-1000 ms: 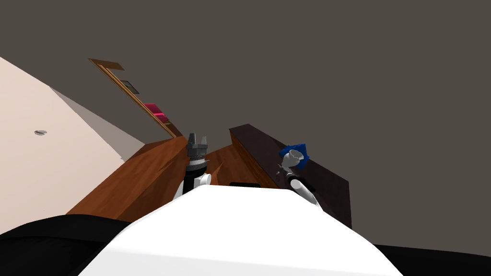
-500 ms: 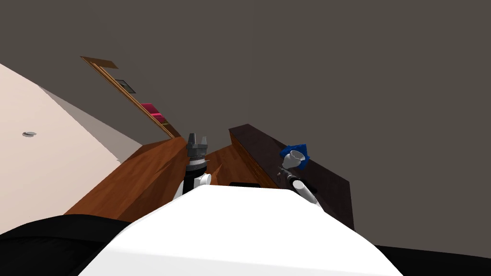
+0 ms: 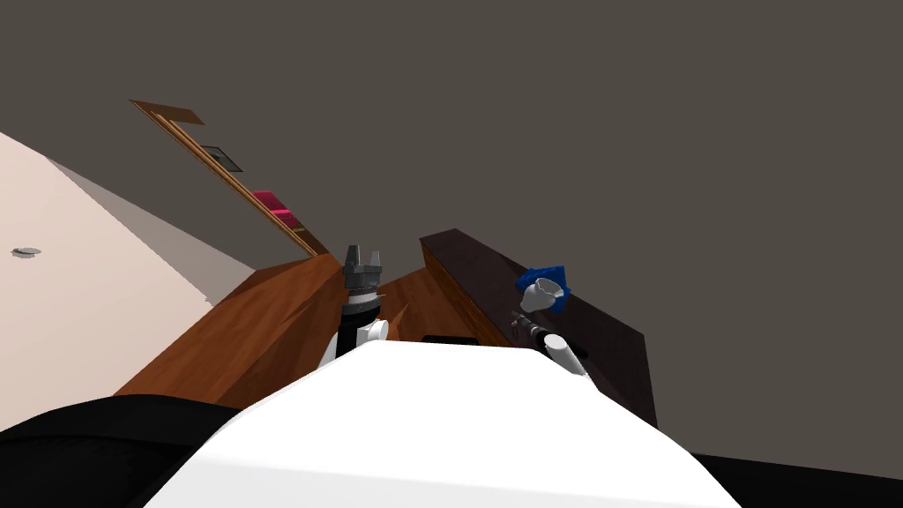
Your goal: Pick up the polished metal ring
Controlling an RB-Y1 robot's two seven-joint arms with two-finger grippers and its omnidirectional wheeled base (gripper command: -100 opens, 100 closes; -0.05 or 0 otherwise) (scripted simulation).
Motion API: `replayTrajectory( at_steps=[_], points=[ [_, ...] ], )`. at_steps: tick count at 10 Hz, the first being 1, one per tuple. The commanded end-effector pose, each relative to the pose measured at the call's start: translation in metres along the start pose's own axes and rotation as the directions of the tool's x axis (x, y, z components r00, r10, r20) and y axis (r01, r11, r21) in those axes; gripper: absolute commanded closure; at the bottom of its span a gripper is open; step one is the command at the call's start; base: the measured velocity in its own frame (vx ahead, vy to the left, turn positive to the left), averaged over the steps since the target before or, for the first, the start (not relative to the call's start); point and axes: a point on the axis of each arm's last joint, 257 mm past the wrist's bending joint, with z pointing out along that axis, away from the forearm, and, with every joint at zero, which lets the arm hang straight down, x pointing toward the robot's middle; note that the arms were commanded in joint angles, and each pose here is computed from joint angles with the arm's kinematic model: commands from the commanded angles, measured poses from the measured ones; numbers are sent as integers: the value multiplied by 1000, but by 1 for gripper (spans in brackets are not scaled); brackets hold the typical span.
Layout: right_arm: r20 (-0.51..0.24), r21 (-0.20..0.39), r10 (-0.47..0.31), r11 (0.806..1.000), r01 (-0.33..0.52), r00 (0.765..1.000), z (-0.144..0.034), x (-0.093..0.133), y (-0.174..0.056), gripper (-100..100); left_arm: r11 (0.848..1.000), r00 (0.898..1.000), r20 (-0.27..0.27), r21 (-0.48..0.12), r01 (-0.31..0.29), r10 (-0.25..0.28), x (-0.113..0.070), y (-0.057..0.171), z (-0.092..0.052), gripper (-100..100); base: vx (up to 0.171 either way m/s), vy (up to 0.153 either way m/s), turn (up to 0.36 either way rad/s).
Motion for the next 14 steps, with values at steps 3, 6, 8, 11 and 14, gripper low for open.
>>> replayTrajectory(
  at_steps=[3,6,8,11,14],
  points=[
    [78,-5,175,985,-175,982,1,-19,14,-100,1000,1000,0,0,0,0,0,0,0,0,38,25,-24],
    [94,-10,210,978,-210,973,-1,-24,18,-100,1000,1000,0,0,0,0,0,0,0,0,18,12,-10],
    [97,-9,214,977,-215,972,6,-36,12,-100,1000,1000,0,0,0,0,0,0,0,0,18,-19,-8],
    [98,-9,216,976,-217,971,9,-44,9,-100,1000,1000,0,0,0,0,0,0,0,0,13,-28,7],
    [98,-10,216,976,-216,972,9,-45,10,100,1000,1000,0,0,0,0,0,0,0,0,0,0,0]
  ],
)
